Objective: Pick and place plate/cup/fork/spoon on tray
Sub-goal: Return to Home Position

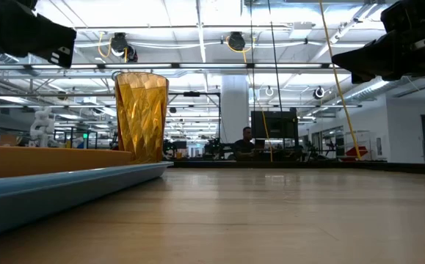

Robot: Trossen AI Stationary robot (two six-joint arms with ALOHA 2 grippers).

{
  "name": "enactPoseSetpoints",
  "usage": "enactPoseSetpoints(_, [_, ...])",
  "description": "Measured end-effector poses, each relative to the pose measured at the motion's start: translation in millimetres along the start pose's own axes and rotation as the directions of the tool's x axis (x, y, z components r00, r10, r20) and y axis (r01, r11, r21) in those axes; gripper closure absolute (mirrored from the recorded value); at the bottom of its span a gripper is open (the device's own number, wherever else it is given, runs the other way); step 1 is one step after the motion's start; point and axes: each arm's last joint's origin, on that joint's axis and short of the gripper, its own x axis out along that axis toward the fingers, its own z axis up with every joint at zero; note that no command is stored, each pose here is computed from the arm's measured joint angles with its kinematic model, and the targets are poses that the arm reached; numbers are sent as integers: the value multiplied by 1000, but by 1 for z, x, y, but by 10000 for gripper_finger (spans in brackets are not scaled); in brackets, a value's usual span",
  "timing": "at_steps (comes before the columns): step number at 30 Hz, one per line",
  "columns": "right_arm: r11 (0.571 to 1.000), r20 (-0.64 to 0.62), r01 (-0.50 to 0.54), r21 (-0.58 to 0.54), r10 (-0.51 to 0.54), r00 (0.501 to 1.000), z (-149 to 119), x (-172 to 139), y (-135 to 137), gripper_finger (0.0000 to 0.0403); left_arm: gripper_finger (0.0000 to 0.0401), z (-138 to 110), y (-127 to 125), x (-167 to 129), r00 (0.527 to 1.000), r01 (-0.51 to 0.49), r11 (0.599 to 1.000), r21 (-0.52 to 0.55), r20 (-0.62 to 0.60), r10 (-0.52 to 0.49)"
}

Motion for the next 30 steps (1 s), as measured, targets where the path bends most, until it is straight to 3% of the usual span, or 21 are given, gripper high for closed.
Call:
enactPoseSetpoints(11, [999,4,-49,-5,49,999,0,-4,1,403,397,-31,-3,1,997,-6,1000,-17,79,7])
enactPoseSetpoints(30, [999,88,-25,-22,27,996,6,-25,-5,403,395,-28,3,1,992,-54,998,-28,109,57])
